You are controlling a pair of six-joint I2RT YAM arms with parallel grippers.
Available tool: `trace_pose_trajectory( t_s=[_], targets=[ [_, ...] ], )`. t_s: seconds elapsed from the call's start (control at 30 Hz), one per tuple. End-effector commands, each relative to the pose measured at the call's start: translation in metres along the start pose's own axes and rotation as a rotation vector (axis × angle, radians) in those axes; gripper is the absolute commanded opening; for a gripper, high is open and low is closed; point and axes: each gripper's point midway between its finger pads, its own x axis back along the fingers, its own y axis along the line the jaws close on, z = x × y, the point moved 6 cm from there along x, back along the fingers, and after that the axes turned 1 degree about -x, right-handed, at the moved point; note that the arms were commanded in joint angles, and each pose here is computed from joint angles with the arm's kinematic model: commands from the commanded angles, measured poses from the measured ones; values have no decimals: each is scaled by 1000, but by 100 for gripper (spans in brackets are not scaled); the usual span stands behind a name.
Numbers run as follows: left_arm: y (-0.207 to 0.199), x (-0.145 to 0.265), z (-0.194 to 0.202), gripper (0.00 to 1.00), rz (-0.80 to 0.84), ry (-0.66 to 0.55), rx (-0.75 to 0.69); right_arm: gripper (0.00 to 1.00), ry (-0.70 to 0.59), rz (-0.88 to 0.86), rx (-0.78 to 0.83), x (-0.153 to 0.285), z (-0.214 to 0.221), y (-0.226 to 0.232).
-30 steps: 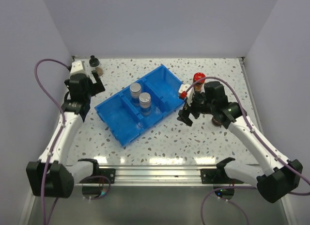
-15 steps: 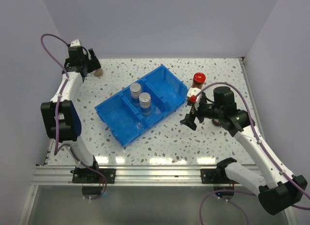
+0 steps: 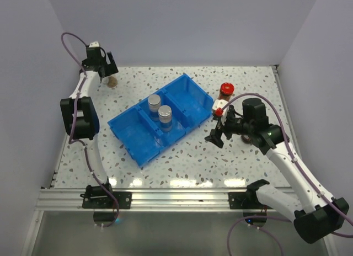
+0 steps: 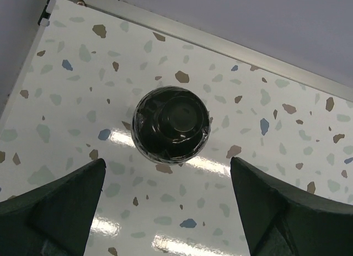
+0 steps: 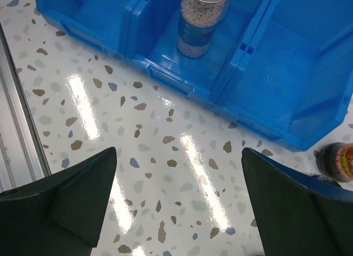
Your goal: Organize the condiment bottles
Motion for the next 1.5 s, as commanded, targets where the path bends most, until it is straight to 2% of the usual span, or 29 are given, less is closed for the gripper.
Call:
trace_pose_trajectory(
  t_s=[0.0,0.33,0.43,0.5,0.53,0.6,0.63,0.7,0.73,0.83,0.87,0.93,0.97,1.03,1.07,1.33,1.47],
  targets=[
    [-1,-11,-19,98,25,-53,-6,98,-4,-4,10,-3,-2,-3],
    [-4,-41,-23,92,24,-106,25,99,25,-8,13,-6,2,-5],
    [-3,-46,-19,86,14,-104,25,99,29,-2,16,-6,3,-7],
    [-3,-47,-21,79,19,-117,27,99,33,-3,15,-6,4,-7],
    [-5,-47,-22,75,24,-123,26,99,36,1,15,-6,5,-7],
    [-4,-49,-21,60,25,-123,28,99,39,4,17,-6,5,-8],
    [-5,-49,-21,45,26,-123,29,99,42,6,16,-7,6,-9],
    [-6,-47,-20,31,32,-120,28,98,43,11,19,-7,6,-9],
    [-6,-47,-19,17,39,-119,20,99,44,14,20,-7,7,-9],
    [-7,-33,-21,1,62,-140,11,99,43,21,25,-7,8,-10],
    [-10,-16,-37,0,77,-196,14,98,44,21,27,-7,8,-10],
    [-5,-5,-27,0,72,-194,13,98,45,30,35,-7,9,-12],
    [-7,17,-46,0,82,-262,19,99,47,31,38,-7,10,-11],
    [-2,31,-35,0,68,-244,16,99,53,38,42,-8,12,-13],
    [-3,53,-55,0,79,-322,23,99,53,38,45,-8,12,-13],
    [8,127,-46,0,75,-357,20,99,63,46,49,-7,18,-16],
    [9,178,-40,0,126,-366,19,99,63,56,48,-6,19,-18]
  ],
)
